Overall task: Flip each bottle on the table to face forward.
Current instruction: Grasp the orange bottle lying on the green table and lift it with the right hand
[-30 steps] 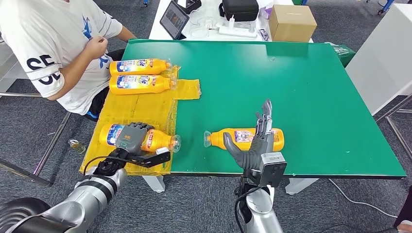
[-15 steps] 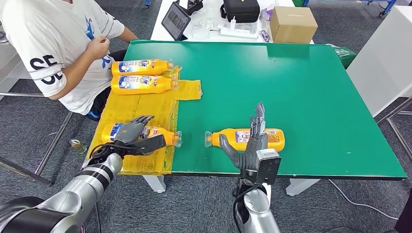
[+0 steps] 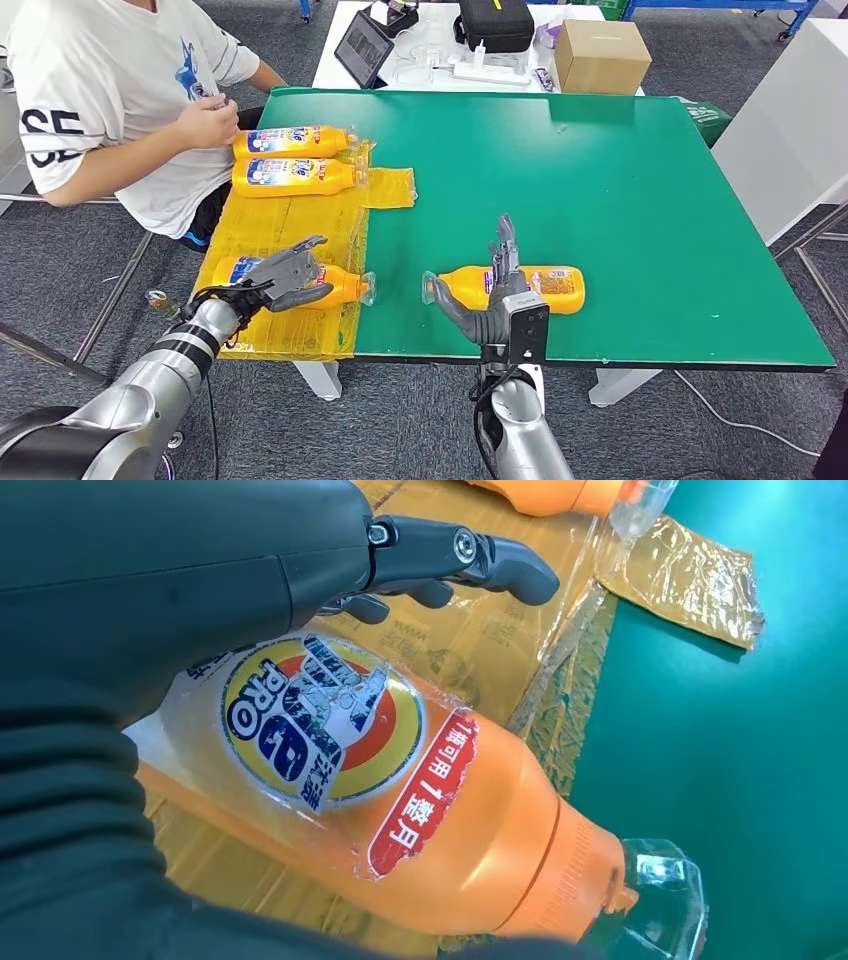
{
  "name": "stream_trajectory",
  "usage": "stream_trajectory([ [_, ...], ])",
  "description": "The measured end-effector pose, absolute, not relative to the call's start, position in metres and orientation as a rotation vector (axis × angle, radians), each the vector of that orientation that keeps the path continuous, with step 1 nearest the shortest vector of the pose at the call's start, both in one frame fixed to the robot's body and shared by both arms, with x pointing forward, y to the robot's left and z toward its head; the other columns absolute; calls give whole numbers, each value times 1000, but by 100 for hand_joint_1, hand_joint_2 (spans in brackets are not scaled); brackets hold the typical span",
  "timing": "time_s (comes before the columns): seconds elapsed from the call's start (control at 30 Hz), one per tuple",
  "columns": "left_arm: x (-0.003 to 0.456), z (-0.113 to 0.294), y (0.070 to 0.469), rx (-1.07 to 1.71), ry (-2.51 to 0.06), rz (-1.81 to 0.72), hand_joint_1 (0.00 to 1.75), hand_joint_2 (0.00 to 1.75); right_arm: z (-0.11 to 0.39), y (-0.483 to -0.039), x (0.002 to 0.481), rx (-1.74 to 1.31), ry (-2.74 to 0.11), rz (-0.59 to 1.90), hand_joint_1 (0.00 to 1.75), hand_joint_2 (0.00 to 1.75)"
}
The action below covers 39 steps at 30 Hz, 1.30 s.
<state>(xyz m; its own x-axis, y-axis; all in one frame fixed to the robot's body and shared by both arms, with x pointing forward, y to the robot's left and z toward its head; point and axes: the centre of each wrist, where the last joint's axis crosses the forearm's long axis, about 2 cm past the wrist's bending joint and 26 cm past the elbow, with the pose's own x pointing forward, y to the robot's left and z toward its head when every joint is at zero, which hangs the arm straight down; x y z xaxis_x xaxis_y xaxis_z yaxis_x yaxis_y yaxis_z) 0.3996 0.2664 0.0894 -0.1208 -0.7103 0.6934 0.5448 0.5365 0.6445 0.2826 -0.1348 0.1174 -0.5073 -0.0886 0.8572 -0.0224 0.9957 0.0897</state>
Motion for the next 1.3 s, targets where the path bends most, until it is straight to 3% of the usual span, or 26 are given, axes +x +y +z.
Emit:
stream_trajectory([
  [0.13, 397, 86, 267, 125, -1347, -1016, 0, 0, 115, -134, 283, 77, -2094, -74, 0, 175],
  [0.27, 387, 76, 260, 100, -1546, -744, 0, 175, 113, -134, 282, 61, -2087, -46, 0, 175],
  [0.43, 364, 71, 240, 400, -1864, -231, 0, 175, 109, -137, 281, -66, -2084, 91, 0, 175],
  [0.57, 352, 89, 229, 620, -1986, -30, 0, 175, 107, -150, 285, -204, -2067, 241, 0, 175],
  [1.0, 313, 95, 218, 553, -2089, 51, 0, 175, 89, -215, 297, -485, -1810, 645, 0, 175],
  [1.3, 307, 96, 218, 534, -2105, 52, 0, 175, 89, -242, 302, -567, -1769, 704, 0, 175],
])
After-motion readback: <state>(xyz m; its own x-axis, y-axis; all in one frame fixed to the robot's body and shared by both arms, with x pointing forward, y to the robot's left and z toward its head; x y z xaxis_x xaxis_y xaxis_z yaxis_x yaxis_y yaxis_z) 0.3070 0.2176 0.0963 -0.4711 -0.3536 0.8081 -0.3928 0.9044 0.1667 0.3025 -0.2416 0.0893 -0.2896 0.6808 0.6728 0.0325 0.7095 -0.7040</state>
